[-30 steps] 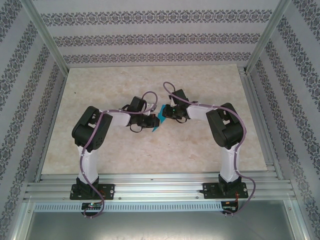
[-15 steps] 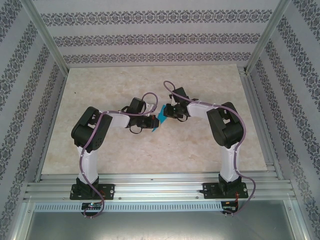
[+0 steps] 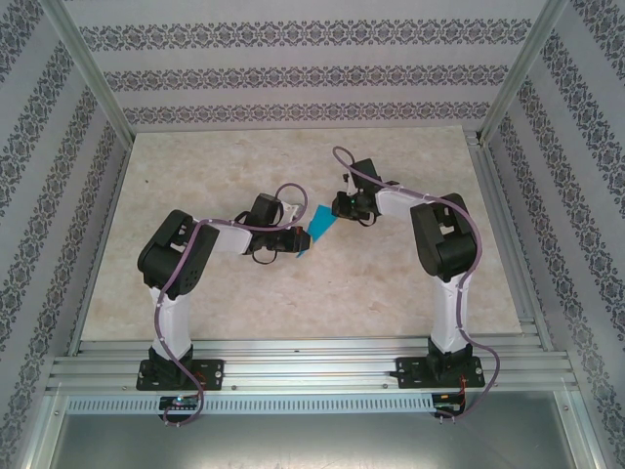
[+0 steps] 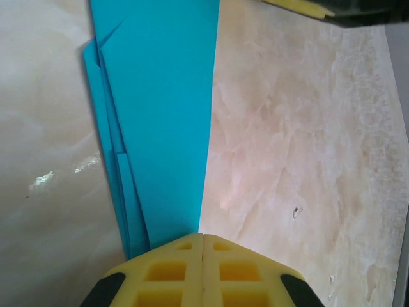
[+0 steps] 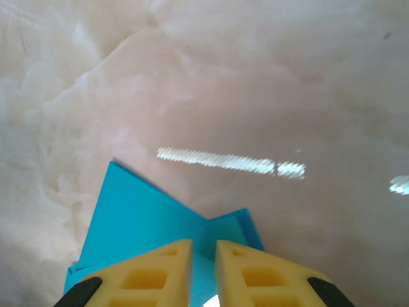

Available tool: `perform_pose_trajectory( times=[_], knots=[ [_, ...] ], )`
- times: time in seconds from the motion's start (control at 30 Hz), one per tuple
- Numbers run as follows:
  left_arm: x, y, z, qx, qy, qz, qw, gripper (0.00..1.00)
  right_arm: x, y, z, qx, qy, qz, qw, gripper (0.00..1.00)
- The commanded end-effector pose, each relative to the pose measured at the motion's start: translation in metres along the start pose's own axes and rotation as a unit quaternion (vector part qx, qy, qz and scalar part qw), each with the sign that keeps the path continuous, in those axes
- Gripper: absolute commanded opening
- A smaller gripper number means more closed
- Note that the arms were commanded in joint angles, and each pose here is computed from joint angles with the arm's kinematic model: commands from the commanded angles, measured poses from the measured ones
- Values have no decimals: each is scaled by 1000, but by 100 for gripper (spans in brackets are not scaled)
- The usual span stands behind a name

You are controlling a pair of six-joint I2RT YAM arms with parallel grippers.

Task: Fold a paper plane with a square sheet of paper (fold left side to right side)
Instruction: Fold the wing for the fifth time at the center of the table.

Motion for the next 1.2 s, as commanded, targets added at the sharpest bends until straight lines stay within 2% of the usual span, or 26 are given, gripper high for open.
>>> perform_pose_trajectory(
  times=[0.0,0.17,0.3,0.47,0.73,0.93,1.17],
  knots=[
    [60,-8,61,-133,94,93,982,3,-13,12,-23,57,9,-20,998,19],
    [56,-8,56,-122,92,90,984,3,-22,56,-2,34,21,-61,997,19],
    [53,-9,54,-116,91,87,985,3,-5,70,30,-31,8,-80,996,19],
    [52,-8,52,-114,89,87,986,4,25,47,62,-113,-43,-79,989,18],
    [51,-7,51,-113,87,84,986,3,38,13,77,-145,-79,-54,985,18],
    [51,-6,50,-111,86,84,987,3,47,-9,70,-125,-92,-27,988,18],
    [54,1,44,-106,82,87,987,6,61,-23,55,-31,-82,32,996,18]
  ],
)
Point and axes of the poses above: each hand's point on the last joint's axis, 136 mm out from that joint toward the fingers, its own y axis back along the fingers, its own z axis along the line the jaws close on, x = y × z, the point moved 9 cm from there along y, back along the fingers, and after that the axes turned 12 degrees about y, right-handed, at the moved point
